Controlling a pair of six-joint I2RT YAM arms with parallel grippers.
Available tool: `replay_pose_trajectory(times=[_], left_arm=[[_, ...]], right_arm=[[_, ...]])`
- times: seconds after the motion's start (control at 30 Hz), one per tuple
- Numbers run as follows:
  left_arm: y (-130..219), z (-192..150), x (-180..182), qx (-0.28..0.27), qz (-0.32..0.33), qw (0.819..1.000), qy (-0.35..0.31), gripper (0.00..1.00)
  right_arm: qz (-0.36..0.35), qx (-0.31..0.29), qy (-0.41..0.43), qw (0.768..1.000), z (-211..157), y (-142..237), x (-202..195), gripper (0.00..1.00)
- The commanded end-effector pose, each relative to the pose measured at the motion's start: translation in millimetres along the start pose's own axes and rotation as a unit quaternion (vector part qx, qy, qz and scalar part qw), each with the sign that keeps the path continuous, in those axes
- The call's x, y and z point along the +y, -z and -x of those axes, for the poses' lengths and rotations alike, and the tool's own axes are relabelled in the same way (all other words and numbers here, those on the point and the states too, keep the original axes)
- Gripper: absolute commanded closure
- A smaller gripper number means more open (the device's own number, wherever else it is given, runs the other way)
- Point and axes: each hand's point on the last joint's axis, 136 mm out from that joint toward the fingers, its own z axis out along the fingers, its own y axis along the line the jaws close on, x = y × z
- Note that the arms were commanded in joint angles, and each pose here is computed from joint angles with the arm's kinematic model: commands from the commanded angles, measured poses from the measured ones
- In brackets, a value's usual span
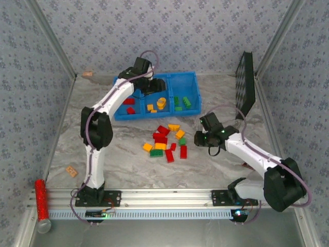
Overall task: Sort the legos into containers by color
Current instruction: Pick up the lego from the center of the table, then place the lego in the container.
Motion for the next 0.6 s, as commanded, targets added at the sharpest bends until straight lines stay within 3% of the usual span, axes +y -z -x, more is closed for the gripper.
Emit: replay_pose_trajectory(times=[0.0,0.27,0.57], left_arm=[[38,-5,-33,-0.006,-0.015,0.999,-0.047,0.40],[70,-91,-17,0.044,0.015,0.997,-0.055,0.39],[102,-204,8,0.113,0.075,0.990,-0.047,0.34]], right_arm=[[0.002,-0.033,0.009,0.999,32,26,7,0.76],[0.036,-0.097,0.049,0.993,131,36,40,0.76],[0.033,-0.092,0.094,0.991,219,-28,65,0.76]])
